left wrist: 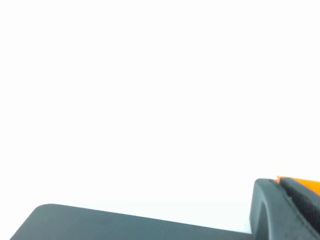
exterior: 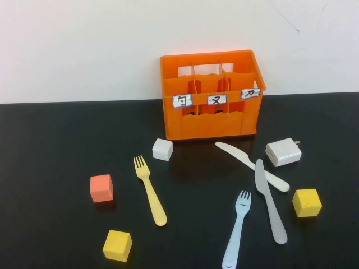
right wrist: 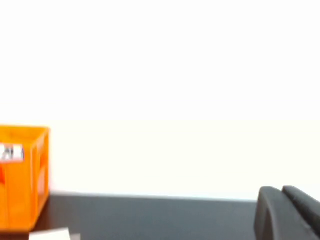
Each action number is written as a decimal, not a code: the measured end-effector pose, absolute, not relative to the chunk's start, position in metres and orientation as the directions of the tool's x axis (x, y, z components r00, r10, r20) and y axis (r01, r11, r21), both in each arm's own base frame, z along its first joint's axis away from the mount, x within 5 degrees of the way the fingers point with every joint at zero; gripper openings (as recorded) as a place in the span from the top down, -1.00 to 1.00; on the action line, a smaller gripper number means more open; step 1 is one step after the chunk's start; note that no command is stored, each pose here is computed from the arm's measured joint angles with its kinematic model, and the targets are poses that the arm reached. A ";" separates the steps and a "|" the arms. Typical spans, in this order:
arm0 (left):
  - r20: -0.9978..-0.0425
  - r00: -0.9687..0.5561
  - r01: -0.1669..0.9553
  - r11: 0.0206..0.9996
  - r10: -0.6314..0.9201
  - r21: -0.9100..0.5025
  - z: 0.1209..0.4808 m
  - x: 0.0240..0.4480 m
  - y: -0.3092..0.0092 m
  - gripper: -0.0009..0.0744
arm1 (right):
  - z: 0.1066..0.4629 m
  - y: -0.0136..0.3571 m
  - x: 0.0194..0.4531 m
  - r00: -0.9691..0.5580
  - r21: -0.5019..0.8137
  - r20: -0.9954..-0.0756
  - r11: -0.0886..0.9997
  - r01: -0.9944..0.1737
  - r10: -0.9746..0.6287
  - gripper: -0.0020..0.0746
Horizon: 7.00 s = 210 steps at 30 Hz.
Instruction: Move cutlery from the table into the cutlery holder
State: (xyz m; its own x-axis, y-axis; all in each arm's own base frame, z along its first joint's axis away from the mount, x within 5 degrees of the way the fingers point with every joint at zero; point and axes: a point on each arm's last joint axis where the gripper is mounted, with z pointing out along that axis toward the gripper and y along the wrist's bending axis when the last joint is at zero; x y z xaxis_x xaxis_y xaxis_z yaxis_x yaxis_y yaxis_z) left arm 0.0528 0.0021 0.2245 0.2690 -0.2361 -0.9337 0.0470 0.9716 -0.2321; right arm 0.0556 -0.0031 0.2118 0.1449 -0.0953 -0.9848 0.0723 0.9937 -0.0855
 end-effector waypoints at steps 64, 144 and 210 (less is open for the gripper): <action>-0.368 -0.822 -0.146 0.785 -0.435 -0.602 0.262 0.188 -0.042 0.98 | 0.270 0.021 0.127 -0.559 -0.074 -0.763 0.904 -0.421 -0.323 0.95; -0.254 -0.959 -0.115 0.991 -0.128 -0.068 0.179 0.358 -0.180 0.71 | 0.252 0.032 0.136 -0.534 -0.007 -0.774 0.847 -0.532 -0.341 0.95; -0.987 -0.097 0.535 0.829 -0.132 -0.163 0.281 0.437 -0.240 0.70 | 0.246 0.031 0.135 -0.543 -0.006 -0.768 0.852 -0.523 -0.339 0.95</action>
